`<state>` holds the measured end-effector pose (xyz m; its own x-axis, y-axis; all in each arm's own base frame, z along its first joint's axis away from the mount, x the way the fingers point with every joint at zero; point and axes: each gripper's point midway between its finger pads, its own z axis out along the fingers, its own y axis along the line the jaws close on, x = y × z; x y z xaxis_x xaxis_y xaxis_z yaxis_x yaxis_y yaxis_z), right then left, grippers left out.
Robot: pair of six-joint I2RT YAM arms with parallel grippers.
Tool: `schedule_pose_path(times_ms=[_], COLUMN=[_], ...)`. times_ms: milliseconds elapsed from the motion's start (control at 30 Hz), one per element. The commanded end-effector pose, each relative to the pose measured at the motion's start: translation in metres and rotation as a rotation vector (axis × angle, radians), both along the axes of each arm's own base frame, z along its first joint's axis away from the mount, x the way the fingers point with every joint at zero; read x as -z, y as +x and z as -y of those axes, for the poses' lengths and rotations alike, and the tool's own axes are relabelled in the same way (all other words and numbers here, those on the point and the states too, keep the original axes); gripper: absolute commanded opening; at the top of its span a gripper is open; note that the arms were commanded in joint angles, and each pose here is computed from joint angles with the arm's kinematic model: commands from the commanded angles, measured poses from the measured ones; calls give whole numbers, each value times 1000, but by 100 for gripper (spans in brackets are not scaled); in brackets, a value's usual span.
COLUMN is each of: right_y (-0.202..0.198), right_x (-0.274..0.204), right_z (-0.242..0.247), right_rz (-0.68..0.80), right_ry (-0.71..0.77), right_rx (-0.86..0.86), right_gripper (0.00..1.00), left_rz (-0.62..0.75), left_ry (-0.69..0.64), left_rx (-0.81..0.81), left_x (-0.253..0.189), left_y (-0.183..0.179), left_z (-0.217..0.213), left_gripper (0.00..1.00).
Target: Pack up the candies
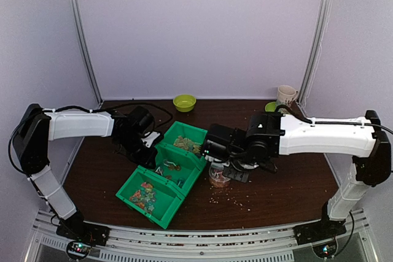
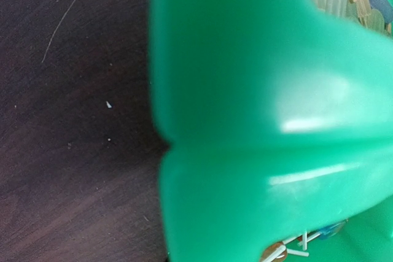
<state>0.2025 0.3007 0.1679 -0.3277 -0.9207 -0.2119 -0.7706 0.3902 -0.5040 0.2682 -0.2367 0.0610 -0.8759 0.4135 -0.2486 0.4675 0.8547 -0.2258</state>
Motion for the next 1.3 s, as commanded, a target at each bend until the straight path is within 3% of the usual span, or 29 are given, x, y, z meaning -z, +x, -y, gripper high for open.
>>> schedule_pose_path(times_ms=[0,433,667,733,967,1267], right_y=[14,42,42,42,34,25], right_x=[-46,-54,-51,-55,-82,-54], right_z=[4,-10,-29,-32,-47,-42], right_rz=[86,159,124,131,111,74], right_ry=[130,77,51,52,213,46], right_rx=[45,67,25,23,-6,-49], right_gripper=[0,0,0,0,0,0], left_rz=[63,25,-135,-209,-411,-190], left_ry=[-128,-94,-230,-328,-476,-165], left_rx=[19,72,89,102,76,31], left_x=[-31,-22,-16,-15,1,11], left_y=[17,1,-37,-54,-88,-58], left_z=[25,25,36,45,55,12], left_gripper=[0,0,0,0,0,0])
